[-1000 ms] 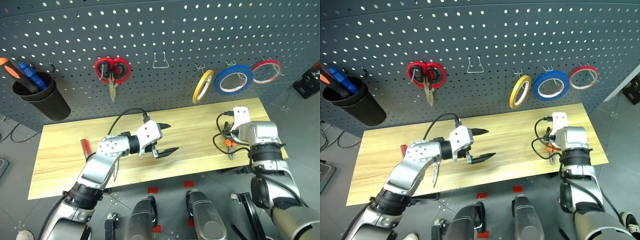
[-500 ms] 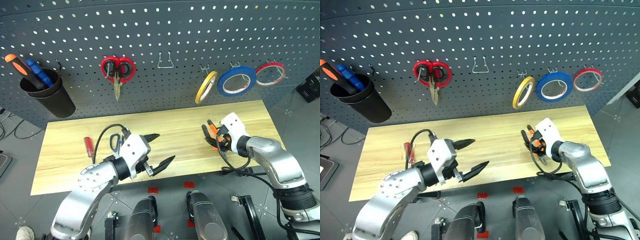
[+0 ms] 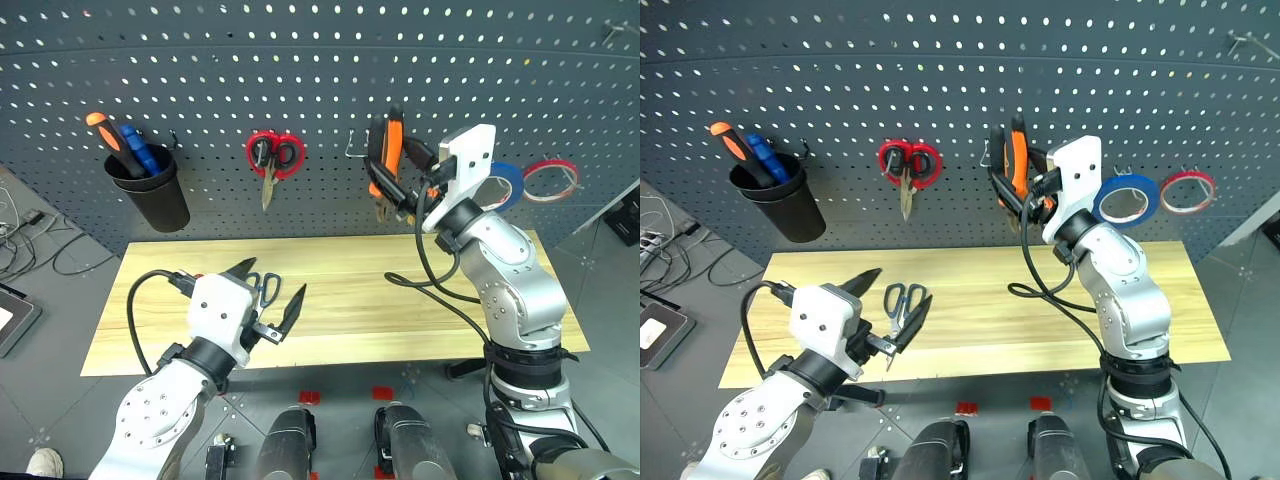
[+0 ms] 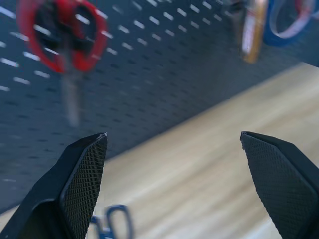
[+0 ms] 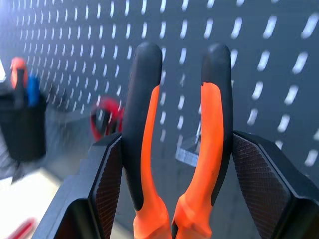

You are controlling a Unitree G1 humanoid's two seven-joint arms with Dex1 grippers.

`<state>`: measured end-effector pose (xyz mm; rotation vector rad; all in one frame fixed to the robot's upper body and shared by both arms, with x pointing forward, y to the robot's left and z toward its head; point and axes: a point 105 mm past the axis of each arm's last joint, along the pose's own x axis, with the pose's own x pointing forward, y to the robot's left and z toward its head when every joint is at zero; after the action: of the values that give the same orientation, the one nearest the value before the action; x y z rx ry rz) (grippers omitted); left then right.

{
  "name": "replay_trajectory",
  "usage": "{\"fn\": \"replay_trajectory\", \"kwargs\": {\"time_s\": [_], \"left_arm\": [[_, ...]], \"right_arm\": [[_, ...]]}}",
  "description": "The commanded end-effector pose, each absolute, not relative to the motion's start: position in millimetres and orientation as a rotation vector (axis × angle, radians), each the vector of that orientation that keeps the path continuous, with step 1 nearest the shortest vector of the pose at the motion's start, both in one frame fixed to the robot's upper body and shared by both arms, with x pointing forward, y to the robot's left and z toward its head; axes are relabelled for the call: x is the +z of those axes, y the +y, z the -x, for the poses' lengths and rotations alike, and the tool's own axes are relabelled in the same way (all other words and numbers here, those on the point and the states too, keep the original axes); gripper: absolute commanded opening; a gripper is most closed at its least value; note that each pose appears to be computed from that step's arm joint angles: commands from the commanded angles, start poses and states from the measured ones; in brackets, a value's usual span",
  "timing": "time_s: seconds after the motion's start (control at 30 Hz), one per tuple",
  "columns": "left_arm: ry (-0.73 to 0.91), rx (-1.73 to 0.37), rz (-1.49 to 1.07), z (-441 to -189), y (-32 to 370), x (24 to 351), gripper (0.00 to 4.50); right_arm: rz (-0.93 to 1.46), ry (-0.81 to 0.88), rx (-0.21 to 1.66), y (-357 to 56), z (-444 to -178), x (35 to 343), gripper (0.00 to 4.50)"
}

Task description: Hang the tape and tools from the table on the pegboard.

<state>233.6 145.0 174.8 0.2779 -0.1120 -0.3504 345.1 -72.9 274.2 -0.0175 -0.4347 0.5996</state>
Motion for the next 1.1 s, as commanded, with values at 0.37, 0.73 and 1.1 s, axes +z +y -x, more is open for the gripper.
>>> {"fn": "replay_trajectory", "kwargs": {"time_s": [0.37,0.73,1.1], "left_arm": [[-0.279,-0.285,-0.318,-274.8,155.3,212.8,4.50],[-0.277,-0.330,-0.320,-296.0,143.6,211.4,4.50],[-0.237,-0.346,-0.336,-289.5,149.5,203.6,4.50]], "right_arm": [[-0.036,-0.705,0.532,-45.3,-363.5,329.5,3.02],[0.060,-0.761,0.420,-43.7,-390.8,331.2,3.02],[0.027,-0.746,0.418,-38.3,-397.7,325.9,3.02]]}}
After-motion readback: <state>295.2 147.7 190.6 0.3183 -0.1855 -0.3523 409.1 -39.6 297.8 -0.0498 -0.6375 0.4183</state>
